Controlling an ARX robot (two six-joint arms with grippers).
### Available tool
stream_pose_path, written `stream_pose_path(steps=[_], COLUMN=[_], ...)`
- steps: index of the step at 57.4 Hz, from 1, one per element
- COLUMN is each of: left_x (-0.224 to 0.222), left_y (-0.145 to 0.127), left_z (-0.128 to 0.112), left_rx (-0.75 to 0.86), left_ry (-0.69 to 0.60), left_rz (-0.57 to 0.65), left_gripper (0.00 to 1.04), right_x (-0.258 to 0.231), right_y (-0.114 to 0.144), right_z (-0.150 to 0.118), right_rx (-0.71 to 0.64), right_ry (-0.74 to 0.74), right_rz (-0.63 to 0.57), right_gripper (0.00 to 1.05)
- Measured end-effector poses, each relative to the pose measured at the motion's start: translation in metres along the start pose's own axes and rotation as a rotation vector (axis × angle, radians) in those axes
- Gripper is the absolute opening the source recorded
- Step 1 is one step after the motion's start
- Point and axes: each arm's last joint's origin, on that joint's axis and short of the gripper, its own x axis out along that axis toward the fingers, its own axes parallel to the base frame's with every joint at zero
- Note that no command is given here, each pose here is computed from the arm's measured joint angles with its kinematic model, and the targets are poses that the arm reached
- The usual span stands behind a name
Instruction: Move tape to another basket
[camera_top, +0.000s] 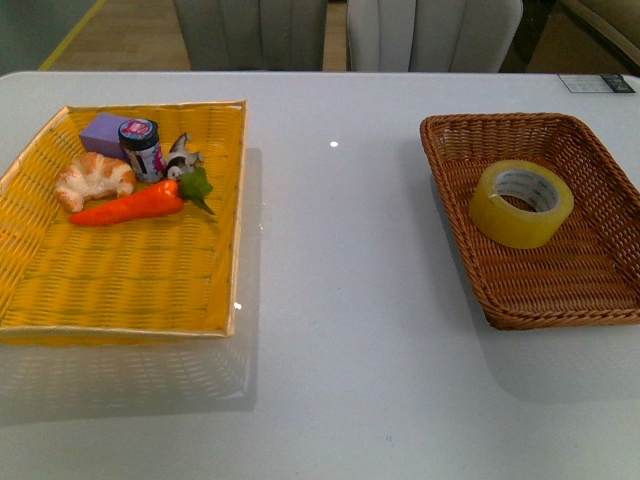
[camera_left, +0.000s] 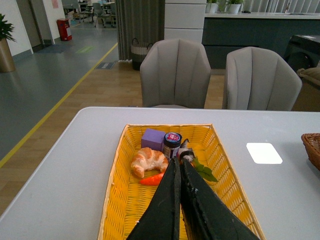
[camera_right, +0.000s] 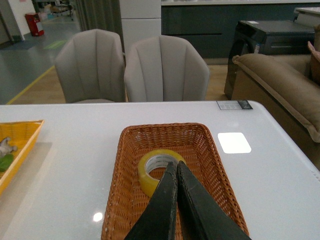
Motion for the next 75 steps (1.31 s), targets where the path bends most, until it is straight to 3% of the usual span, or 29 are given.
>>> stream_pose_path(steps=[61, 65, 75], left_x=[0.000, 0.000, 0.000], left_y=[0.000, 0.000, 0.000], left_z=[0.000, 0.000, 0.000], left_rx=[0.000, 0.000, 0.000], left_ry=[-0.001, -0.001, -0.001], left_rz=[0.000, 0.000, 0.000], left_gripper=[0.02, 0.11, 0.46], right_x=[-0.035, -0.035, -0.035], right_y=[0.000, 0.000, 0.000], right_z=[-0.001, 0.000, 0.000], right_rx=[0.000, -0.001, -0.001], right_ry=[-0.003, -0.003, -0.003], right_rz=[0.000, 0.000, 0.000], right_gripper=[0.02, 0.04, 0.39])
